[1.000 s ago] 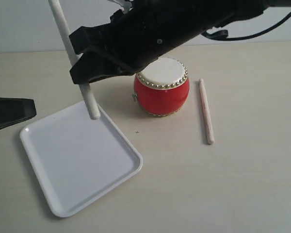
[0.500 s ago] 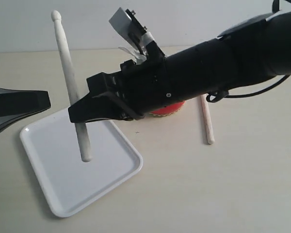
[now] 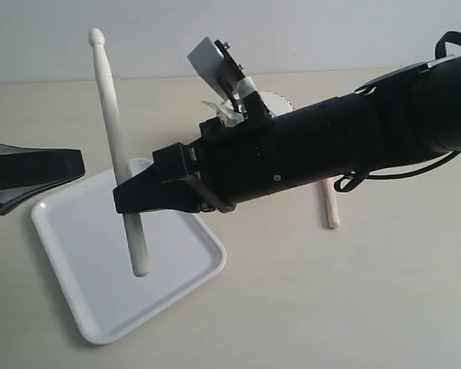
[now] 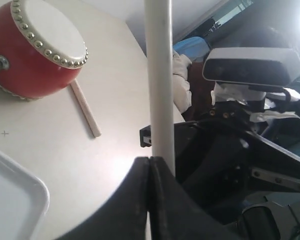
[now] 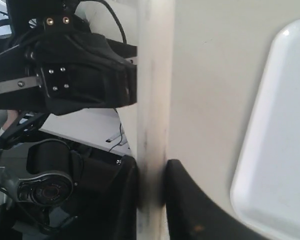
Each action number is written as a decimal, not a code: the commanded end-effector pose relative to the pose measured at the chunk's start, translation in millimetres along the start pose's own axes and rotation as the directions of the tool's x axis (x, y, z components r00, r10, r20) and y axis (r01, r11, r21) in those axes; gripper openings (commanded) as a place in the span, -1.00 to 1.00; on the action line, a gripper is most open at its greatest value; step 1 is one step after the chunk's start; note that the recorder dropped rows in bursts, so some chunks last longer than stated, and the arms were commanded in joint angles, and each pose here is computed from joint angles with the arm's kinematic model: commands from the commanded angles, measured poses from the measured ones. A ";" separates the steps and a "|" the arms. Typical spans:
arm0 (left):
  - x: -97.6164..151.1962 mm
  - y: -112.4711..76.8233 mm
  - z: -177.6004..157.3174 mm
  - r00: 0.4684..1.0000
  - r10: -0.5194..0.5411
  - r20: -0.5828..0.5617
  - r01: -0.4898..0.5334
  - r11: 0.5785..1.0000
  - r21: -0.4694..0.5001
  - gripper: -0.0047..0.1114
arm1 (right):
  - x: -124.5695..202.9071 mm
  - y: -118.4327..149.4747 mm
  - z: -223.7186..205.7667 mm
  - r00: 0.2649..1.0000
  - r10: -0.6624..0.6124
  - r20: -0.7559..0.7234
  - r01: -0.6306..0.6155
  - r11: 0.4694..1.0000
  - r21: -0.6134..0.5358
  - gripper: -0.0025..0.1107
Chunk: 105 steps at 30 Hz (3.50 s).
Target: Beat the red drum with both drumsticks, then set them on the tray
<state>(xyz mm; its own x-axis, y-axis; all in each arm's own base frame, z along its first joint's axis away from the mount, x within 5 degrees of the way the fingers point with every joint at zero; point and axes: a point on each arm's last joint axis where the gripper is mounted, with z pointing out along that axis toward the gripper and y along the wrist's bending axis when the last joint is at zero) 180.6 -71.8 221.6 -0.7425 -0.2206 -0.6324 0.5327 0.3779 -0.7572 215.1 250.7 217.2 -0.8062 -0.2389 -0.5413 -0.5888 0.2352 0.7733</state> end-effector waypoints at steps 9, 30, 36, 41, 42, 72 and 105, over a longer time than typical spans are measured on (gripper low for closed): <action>6.9 0.6 -0.6 0.998 -0.057 -0.009 0.057 0.998 0.006 0.09 | 10.4 -13.2 12.7 0.999 -0.012 -0.035 0.009 0.996 -0.090 -0.96; 12.8 1.3 -0.9 0.997 -0.067 -0.030 0.067 0.998 0.003 0.11 | -32.8 -1.8 15.4 0.994 0.093 0.055 -0.090 0.995 -0.053 -0.96; 13.0 1.3 -0.9 0.997 -0.066 -0.032 0.066 0.998 0.003 0.11 | -30.1 -7.9 21.4 0.992 0.125 0.032 -0.123 0.991 -0.062 -0.96; 12.7 1.3 -0.9 0.997 -0.065 -0.028 0.065 0.998 0.003 0.11 | -26.7 -9.5 24.3 0.992 0.127 0.006 -0.126 0.987 -0.097 -0.96; 12.5 1.3 -0.9 0.997 -0.066 -0.026 0.066 0.998 0.003 0.11 | -26.7 -9.5 24.3 0.992 0.127 0.006 -0.126 0.987 -0.097 -0.96; 10.8 1.3 -0.8 0.998 -0.069 -0.007 0.069 0.998 0.005 0.11 | -6.7 -14.5 23.0 0.999 0.025 -0.029 -0.028 0.992 -0.119 -0.96; 11.2 1.3 -0.8 0.997 -0.074 -0.012 0.074 0.997 0.005 0.11 | -0.8 -5.8 40.1 0.998 0.042 -0.055 -0.046 0.997 -0.066 -0.96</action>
<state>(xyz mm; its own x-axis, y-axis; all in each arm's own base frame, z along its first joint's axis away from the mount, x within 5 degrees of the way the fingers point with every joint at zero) 173.3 -72.3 213.4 -0.7820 -0.2335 -0.5779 0.4795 0.3669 -0.7971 216.1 286.1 198.0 -0.8227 -0.2881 -0.4901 -0.5503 0.1871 0.8137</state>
